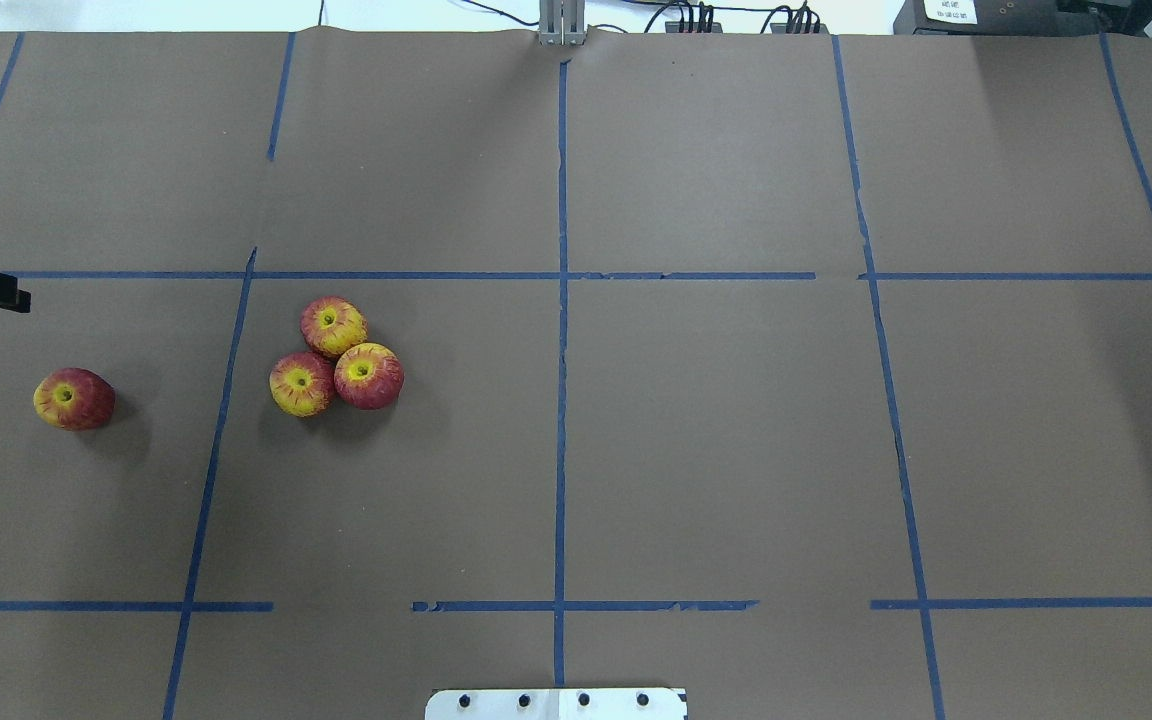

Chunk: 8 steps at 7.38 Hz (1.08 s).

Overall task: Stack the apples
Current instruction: 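Move the left gripper down toward the lone red-yellow apple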

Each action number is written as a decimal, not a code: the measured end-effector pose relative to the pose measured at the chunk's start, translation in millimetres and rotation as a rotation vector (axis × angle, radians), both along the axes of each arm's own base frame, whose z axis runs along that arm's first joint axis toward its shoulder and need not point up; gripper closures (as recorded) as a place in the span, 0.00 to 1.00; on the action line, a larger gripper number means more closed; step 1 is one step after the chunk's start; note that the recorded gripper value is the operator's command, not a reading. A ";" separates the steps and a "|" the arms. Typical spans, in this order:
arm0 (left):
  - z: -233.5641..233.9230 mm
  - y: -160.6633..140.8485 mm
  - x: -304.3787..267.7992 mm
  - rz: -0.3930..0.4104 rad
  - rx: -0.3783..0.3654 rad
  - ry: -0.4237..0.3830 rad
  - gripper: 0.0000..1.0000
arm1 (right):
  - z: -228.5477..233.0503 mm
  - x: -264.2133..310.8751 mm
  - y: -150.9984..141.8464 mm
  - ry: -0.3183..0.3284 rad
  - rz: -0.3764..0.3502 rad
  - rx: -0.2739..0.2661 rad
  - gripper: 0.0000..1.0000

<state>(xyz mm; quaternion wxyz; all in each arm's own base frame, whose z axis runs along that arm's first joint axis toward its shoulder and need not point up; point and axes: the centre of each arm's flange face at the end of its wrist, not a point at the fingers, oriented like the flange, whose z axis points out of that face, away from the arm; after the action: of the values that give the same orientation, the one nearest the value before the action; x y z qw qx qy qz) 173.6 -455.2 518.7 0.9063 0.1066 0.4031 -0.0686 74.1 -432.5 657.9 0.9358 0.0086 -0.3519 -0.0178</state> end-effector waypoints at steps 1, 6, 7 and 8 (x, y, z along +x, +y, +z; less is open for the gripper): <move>3.7 6.9 22.6 -0.017 -0.026 -0.010 0.00 | 0.0 0.0 0.0 0.000 0.000 0.000 0.00; 24.7 29.2 77.0 -0.008 -0.084 -0.054 0.00 | 0.0 0.0 0.0 0.000 0.000 0.000 0.00; 30.5 30.2 80.3 -0.010 -0.092 -0.065 0.00 | 0.0 0.0 0.0 0.000 0.000 0.000 0.00; 34.9 31.7 83.5 -0.007 -0.098 -0.072 0.00 | 0.0 0.0 0.0 0.000 0.000 0.000 0.00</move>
<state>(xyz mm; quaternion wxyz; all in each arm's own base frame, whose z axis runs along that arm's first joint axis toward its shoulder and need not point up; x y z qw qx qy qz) 257.1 -423.5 553.6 0.9241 0.0657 0.3661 -0.0878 74.1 -432.5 657.9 0.9358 0.0086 -0.3519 -0.0178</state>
